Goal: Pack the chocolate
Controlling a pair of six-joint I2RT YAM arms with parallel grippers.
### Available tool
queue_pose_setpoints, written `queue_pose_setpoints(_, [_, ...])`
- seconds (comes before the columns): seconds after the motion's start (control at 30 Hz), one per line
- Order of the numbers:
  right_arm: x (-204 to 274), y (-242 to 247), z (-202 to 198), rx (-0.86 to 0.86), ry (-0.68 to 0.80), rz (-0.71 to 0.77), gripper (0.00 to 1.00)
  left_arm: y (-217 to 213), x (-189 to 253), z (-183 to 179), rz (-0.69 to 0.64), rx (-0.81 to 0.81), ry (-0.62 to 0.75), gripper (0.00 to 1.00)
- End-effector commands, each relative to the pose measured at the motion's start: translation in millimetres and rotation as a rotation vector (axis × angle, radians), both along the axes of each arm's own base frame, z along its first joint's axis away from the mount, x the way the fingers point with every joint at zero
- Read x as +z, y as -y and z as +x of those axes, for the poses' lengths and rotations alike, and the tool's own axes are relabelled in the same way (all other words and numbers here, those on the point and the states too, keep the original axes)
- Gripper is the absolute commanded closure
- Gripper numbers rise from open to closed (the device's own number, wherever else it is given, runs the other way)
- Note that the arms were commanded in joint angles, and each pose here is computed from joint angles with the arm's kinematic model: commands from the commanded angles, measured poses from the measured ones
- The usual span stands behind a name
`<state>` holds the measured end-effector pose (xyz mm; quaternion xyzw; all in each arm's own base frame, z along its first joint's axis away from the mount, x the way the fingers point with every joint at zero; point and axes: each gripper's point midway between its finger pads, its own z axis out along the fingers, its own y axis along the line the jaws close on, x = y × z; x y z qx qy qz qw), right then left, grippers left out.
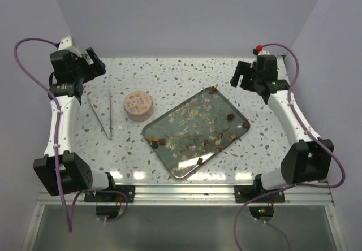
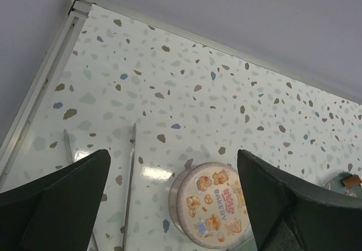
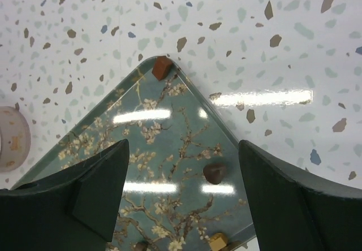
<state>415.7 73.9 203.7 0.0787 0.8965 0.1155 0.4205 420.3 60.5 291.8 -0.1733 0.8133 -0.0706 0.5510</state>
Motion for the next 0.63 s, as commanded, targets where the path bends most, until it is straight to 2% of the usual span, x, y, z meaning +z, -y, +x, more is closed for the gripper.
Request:
queue_pose_setpoints(0.0, [33.3,10.0,-8.7,0.003,0.092,-0.041,0.19,-1.3,20.7,-8.9,0.039,-0.004,0.054,0.0])
queue_pose_setpoints(0.6, [27.8,7.5,-12.2,0.026,0.077,-0.027,0.18,-4.2,18.6,-22.7,0.057,0.027,0.05,0.0])
